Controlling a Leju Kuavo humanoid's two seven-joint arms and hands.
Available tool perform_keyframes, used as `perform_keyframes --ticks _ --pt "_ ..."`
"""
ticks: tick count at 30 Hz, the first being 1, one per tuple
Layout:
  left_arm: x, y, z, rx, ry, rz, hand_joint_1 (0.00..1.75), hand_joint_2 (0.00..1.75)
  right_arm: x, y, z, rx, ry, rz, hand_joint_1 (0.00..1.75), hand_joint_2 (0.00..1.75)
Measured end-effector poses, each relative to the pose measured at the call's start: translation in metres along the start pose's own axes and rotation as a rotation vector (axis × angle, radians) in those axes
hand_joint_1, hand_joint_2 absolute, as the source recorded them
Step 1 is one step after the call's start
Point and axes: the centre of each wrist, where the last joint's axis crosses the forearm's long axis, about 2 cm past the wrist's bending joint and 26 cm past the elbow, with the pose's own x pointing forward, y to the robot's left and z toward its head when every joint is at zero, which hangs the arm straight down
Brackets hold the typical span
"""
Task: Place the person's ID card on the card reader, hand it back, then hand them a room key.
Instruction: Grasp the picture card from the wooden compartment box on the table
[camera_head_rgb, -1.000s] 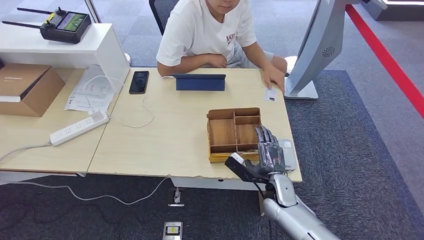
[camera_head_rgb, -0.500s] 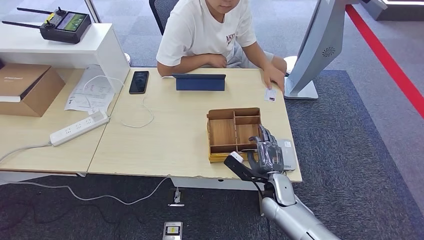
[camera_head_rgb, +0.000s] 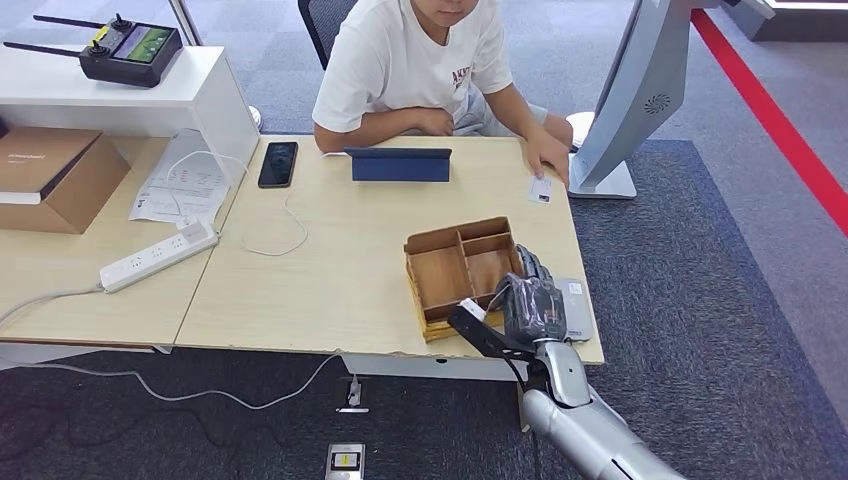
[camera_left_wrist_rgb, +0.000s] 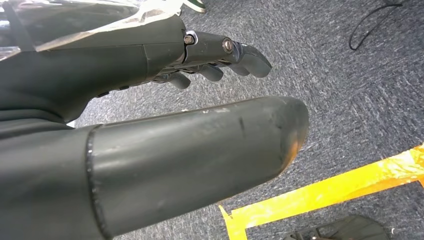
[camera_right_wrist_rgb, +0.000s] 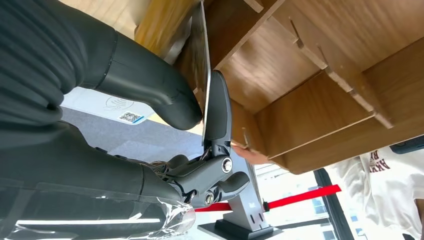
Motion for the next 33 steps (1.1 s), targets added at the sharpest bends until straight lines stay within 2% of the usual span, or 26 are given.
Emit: perform_keyframes --ticks 9,15,20,27,33 --pt "0.0 0.0 0.0 0.001 0.0 0.0 0.0 0.0 0.002 -0.001 -0.001 -0.017 -0.016 -0.004 1.75 1.75" --pt "0.0 0.0 0.0 0.001 0.001 0.001 0.0 0.0 0.014 -0.013 -0.009 -0.087 -0.106 0.004 1.75 1.75" --pt "0.0 0.0 0.0 0.001 -0.001 0.0 0.0 0.0 0.031 -0.042 -0.024 -0.21 -0.126 -0.032 1.75 1.75" --pt "0.0 0.0 0.0 -0.003 -0.013 -0.008 0.0 0.0 0.055 -0.097 -0.046 -0.359 -0.157 -0.056 1.75 1.75" --pt "0.006 0.003 -0.002 -0.022 -0.03 -0.041 0.0 0.0 0.073 -0.133 -0.063 -0.317 -0.205 0.003 1.75 1.75"
